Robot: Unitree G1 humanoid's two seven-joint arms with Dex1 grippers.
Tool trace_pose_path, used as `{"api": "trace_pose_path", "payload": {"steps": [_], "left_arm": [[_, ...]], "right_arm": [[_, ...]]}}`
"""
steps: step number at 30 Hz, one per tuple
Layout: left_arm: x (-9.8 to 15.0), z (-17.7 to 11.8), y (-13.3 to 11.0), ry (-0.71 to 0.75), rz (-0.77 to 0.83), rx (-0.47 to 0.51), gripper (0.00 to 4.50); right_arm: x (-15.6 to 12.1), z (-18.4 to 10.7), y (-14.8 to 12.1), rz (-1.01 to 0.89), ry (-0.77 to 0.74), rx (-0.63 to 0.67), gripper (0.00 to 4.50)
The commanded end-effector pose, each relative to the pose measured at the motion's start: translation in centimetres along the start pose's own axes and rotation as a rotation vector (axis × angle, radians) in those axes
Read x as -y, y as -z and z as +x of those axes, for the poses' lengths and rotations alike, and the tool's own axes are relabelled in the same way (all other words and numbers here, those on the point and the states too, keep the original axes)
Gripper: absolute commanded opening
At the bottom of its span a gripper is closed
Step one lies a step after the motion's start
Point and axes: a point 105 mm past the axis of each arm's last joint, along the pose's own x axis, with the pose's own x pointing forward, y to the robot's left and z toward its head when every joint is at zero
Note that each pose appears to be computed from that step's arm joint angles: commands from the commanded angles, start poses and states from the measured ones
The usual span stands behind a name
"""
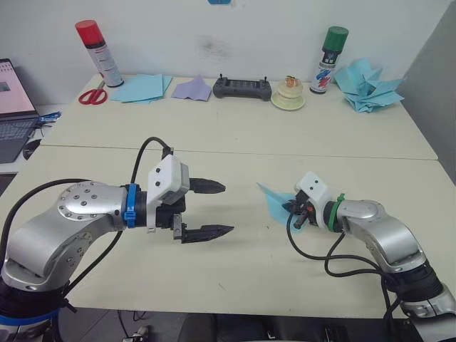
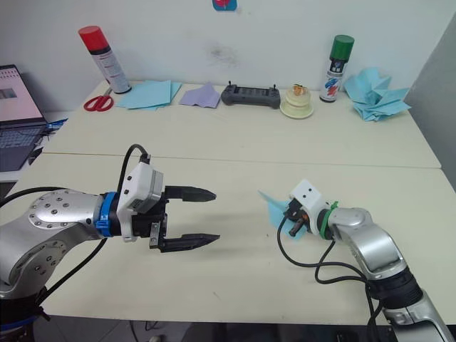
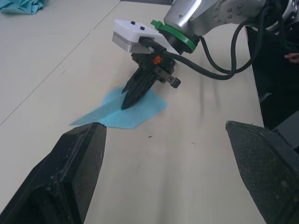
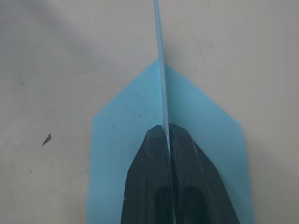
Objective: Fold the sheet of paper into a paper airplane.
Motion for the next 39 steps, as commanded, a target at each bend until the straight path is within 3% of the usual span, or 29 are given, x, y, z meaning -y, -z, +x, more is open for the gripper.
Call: {"api": "trace_pose_path", "payload": {"steps": [1, 6, 8, 11, 18, 24, 27, 31, 37, 39], "left_arm": [[-0.3, -0.2, -1.0, -0.015, 0.033, 0.025, 4.5], [-0.1, 0.5, -1.9, 0.006, 0.004, 0.088, 4.5], [-0.3, 0.7, -2.4, 0.031, -0.007, 0.104, 4.5], [-0.9, 1.1, -3.0, 0.062, 0.004, 0.104, 4.5], [-2.2, 1.5, -3.7, 0.102, 0.042, 0.083, 4.5], [-2.3, 1.3, -3.4, 0.103, 0.061, 0.061, 4.5], [-2.2, 1.3, -3.3, 0.098, 0.065, 0.061, 4.5], [-2.1, 1.4, -3.1, 0.094, 0.061, 0.062, 4.5], [-2.8, 0.2, -1.6, 0.016, 0.012, 0.049, 4.5], [-3.5, -0.6, 0.0, -0.061, -0.03, 0.036, 4.5]], "right_arm": [[0.4, -1.5, -1.2, -0.009, 0.026, 0.041, 0.01], [3.5, -4.8, -1.3, 0.152, 0.275, 0.106, 0.01], [5.4, -6.2, 0.1, 0.286, 0.453, 0.116, 0.01], [6.9, -6.8, 1.6, 0.44, 0.599, 0.118, 0.01], [6.5, -4.6, 2.7, 0.641, 0.655, 0.085, 0.01], [6.6, -5.0, 3.1, 0.649, 0.69, 0.067, 0.01], [6.8, -5.1, 2.8, 0.633, 0.693, 0.073, 0.57], [6.6, -4.9, 1.8, 0.623, 0.657, 0.108, 2.01], [6.3, -6.5, -3.0, 0.551, 0.575, 0.256, 4.22], [7.0, -7.8, -4.5, 0.488, 0.559, 0.295, 4.47]]}}
